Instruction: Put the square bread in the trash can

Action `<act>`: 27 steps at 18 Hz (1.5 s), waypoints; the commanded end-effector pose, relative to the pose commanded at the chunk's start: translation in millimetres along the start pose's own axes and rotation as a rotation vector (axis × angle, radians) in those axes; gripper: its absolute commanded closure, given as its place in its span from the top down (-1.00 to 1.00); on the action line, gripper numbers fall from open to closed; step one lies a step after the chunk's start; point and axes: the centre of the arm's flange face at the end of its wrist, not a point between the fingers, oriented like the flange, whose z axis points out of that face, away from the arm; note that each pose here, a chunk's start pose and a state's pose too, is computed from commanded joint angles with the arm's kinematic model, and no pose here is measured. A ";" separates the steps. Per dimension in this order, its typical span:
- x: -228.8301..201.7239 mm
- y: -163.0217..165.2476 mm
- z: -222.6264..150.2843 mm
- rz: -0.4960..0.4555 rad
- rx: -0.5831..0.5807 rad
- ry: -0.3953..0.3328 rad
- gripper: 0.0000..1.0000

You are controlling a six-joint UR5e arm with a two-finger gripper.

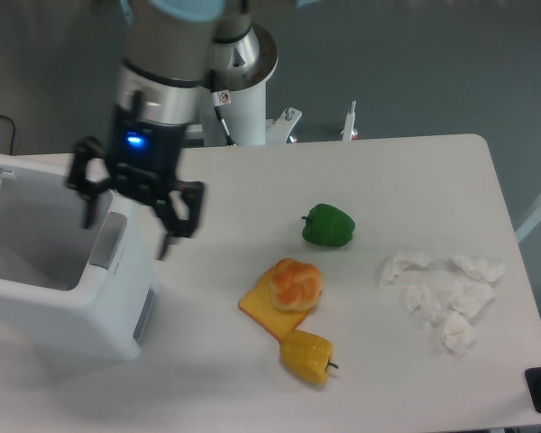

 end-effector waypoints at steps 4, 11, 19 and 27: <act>-49.3 24.0 17.1 0.051 -0.049 -0.034 1.00; -110.3 79.7 73.9 0.376 -0.308 -0.066 1.00; -165.9 137.5 136.6 0.493 -0.497 0.001 1.00; -196.5 156.7 135.1 0.447 -0.510 0.003 1.00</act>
